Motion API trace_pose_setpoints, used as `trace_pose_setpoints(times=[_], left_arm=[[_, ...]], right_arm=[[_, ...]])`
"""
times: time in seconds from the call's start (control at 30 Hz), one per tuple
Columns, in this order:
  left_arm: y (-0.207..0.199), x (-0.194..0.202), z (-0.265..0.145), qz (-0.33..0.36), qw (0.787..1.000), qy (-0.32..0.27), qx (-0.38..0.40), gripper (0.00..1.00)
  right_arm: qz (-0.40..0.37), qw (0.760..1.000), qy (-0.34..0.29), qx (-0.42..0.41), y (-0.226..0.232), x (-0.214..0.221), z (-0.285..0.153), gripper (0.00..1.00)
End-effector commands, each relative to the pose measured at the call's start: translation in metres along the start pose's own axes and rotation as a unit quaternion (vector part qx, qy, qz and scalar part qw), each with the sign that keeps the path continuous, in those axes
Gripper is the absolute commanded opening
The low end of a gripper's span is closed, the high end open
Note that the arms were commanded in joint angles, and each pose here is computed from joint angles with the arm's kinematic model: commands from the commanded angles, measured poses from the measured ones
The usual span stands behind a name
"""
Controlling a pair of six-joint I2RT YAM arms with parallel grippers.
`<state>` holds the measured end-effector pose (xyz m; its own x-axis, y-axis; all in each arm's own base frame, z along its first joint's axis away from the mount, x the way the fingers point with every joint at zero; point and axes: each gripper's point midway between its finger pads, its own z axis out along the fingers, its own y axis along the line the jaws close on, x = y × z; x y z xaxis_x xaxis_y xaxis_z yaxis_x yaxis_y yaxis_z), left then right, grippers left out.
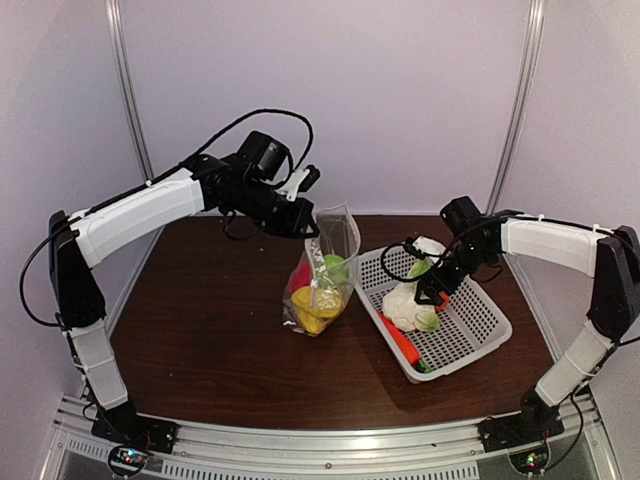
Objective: Place the food in the zip-top bag and seal the zipper
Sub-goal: Pick up the fake vegetable from the bin.
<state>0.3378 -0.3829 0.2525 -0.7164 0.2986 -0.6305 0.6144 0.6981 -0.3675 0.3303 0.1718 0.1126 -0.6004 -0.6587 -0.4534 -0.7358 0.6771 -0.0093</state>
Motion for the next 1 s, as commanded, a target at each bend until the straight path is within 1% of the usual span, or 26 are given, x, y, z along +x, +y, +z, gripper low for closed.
trace_pose_setpoints(times=[0.0, 0.1, 0.13, 0.17, 0.23, 0.37, 0.4, 0.43, 0.63, 0.8, 0.9, 0.97], left_arm=[[-0.011, -0.016, -0.018, 0.006, 0.999, -0.036, 0.021, 0.00], [-0.011, -0.015, -0.019, 0.005, 0.999, -0.035, 0.021, 0.00], [-0.010, -0.015, -0.019, 0.005, 0.999, -0.036, 0.020, 0.00], [-0.010, -0.016, -0.019, 0.006, 0.999, -0.037, 0.019, 0.00], [-0.011, -0.016, -0.019, 0.006, 0.999, -0.037, 0.020, 0.00], [-0.009, -0.017, -0.017, 0.008, 0.999, -0.037, 0.016, 0.00], [-0.009, -0.018, -0.016, 0.008, 0.999, -0.037, 0.016, 0.00], [-0.009, -0.018, -0.016, 0.007, 0.999, -0.037, 0.016, 0.00], [-0.008, -0.018, -0.009, 0.005, 0.999, -0.034, 0.016, 0.00], [-0.008, -0.018, 0.003, -0.010, 0.999, -0.035, 0.028, 0.00], [-0.014, -0.021, 0.007, -0.023, 0.998, -0.039, 0.045, 0.00], [-0.014, -0.025, 0.007, -0.031, 0.997, -0.045, 0.046, 0.00]], right_arm=[[-0.022, 0.999, 0.005, -0.022, 0.003, 0.005, 0.019, 0.91], [-0.037, 0.997, -0.006, -0.061, 0.018, 0.005, 0.023, 0.83], [-0.038, 0.997, -0.009, -0.068, 0.020, 0.005, 0.023, 0.78], [-0.041, 0.996, -0.012, -0.076, 0.023, 0.004, 0.022, 0.72], [-0.048, 0.995, -0.020, -0.083, 0.027, 0.002, 0.015, 0.53], [-0.060, 0.994, -0.053, -0.069, 0.029, -0.010, -0.015, 0.23], [-0.060, 0.995, -0.058, -0.062, 0.028, -0.013, -0.024, 0.13], [-0.061, 0.995, -0.063, -0.054, 0.027, -0.016, -0.035, 0.10], [-0.072, 0.988, -0.132, -0.021, 0.032, -0.044, -0.120, 0.00], [-0.057, 0.973, -0.221, -0.037, 0.048, -0.077, -0.182, 0.00], [-0.027, 0.960, -0.267, -0.072, 0.056, -0.099, -0.201, 0.00], [-0.014, 0.956, -0.278, -0.096, 0.062, -0.114, -0.204, 0.00]])
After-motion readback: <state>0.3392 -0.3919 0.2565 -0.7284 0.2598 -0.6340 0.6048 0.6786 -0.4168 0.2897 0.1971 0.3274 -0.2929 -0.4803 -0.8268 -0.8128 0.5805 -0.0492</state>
